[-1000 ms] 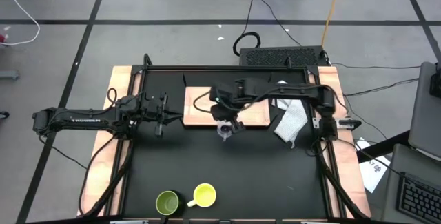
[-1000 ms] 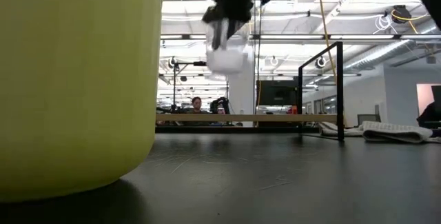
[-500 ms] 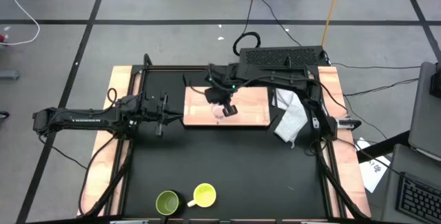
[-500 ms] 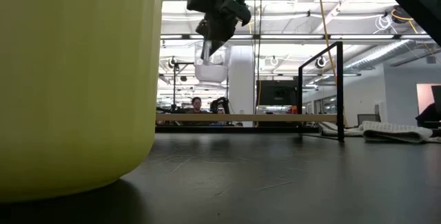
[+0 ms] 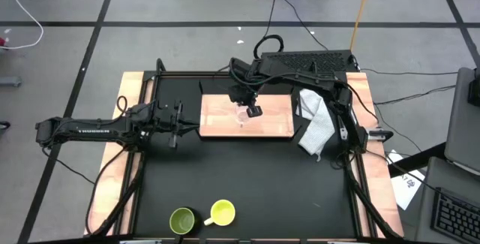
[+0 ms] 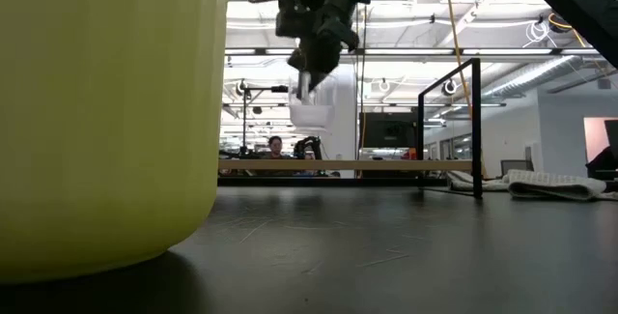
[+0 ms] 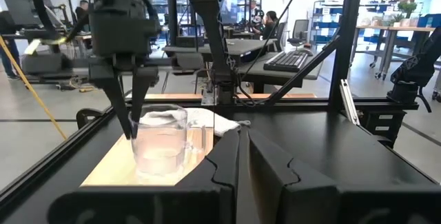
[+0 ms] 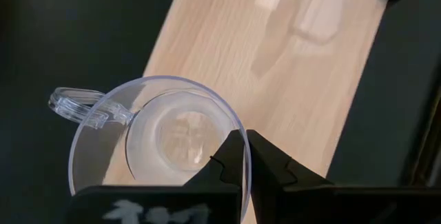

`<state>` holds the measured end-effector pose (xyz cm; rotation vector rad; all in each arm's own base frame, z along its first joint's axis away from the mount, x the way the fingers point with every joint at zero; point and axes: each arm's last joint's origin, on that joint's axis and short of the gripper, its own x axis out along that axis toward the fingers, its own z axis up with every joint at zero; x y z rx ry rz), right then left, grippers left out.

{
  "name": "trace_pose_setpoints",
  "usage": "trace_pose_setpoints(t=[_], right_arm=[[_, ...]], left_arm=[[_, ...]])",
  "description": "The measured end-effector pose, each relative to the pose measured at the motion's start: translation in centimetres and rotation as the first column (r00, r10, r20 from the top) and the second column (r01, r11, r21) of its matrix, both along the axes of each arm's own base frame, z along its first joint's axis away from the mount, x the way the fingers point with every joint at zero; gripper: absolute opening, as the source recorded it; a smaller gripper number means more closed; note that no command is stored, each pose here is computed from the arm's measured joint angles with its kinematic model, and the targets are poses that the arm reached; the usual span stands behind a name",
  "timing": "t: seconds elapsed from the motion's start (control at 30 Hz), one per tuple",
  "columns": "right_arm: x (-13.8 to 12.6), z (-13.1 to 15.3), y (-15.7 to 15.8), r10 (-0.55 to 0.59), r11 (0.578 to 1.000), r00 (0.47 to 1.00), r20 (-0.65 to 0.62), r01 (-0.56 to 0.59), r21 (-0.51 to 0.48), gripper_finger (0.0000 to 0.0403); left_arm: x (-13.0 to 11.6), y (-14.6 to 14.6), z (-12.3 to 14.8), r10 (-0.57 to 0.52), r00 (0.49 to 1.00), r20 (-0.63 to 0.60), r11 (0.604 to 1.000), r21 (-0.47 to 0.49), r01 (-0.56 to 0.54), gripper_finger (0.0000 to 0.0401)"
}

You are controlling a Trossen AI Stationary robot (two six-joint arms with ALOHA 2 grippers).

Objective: Stack small to large cups/mugs on shelf
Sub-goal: Put the transparent mug on the shelf

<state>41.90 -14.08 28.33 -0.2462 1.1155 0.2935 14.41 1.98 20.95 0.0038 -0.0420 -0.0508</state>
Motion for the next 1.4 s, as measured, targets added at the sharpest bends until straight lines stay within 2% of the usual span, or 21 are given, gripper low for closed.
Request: trace_pose_setpoints(t=[0.3, 0.67, 1.4], right_arm=[[-0.3, -2.0, 0.1, 0.009, 1.000, 0.998, -0.063, -0.008, 0.020, 0.0000], [-0.3, -3.5, 0.2, 0.011, 1.000, 0.997, -0.073, -0.009, 0.024, 0.0000], [0.4, -3.6, 1.1, 0.046, 0.999, 0.999, -0.030, -0.046, 0.005, 0.0000]], left_arm=[[0.0, 0.0, 0.0, 0.000, 1.000, 0.000, 1.000, 0.000, 0.000, 0.0033], [0.0, 0.0, 0.0, 0.000, 1.000, 0.000, 1.000, 0.000, 0.000, 0.0033], [0.0, 0.0, 0.0, 0.000, 1.000, 0.000, 1.000, 0.000, 0.000, 0.0033]])
